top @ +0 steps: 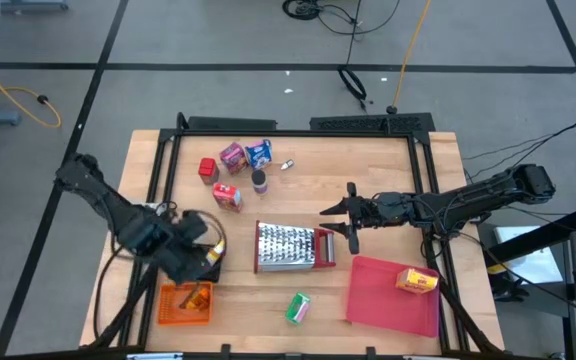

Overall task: Pick & Place Kitchen Items
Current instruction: Put the red cereal box into the pink bin

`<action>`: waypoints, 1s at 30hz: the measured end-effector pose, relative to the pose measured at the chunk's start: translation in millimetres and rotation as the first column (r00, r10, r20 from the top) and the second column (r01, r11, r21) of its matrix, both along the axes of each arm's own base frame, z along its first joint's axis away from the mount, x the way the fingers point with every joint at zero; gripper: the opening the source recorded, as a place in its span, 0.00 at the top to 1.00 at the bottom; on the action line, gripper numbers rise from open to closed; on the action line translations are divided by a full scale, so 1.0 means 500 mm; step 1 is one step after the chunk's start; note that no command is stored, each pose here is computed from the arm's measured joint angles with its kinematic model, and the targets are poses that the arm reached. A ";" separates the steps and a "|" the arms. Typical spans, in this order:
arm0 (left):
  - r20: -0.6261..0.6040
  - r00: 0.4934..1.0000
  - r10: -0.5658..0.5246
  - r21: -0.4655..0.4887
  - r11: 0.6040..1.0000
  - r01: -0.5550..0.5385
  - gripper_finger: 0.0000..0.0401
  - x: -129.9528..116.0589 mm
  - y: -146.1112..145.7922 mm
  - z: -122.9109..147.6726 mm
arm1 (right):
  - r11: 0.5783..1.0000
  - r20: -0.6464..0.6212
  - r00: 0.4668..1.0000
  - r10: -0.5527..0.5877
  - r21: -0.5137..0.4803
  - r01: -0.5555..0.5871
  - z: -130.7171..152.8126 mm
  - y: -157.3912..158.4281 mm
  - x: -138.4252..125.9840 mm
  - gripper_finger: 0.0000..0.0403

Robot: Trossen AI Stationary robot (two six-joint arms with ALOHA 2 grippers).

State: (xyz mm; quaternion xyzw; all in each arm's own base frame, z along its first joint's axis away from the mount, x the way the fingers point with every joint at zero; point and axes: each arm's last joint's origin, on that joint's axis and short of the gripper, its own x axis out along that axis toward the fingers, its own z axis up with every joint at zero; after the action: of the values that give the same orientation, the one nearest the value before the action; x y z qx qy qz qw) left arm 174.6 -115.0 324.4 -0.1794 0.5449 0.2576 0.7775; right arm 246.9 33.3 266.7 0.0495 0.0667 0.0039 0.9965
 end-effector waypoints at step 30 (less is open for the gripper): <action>-0.294 0.911 -0.290 0.203 0.912 0.356 0.43 0.071 0.304 0.006 | 1.000 0.000 1.000 0.002 -0.007 -0.002 0.000 0.000 0.000 0.65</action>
State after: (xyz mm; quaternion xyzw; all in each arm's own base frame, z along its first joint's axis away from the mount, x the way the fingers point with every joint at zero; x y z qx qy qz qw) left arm 210.1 36.9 327.6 0.0492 0.6262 0.2128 0.7484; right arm 246.9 33.4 266.6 0.0460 0.0668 0.0045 0.9967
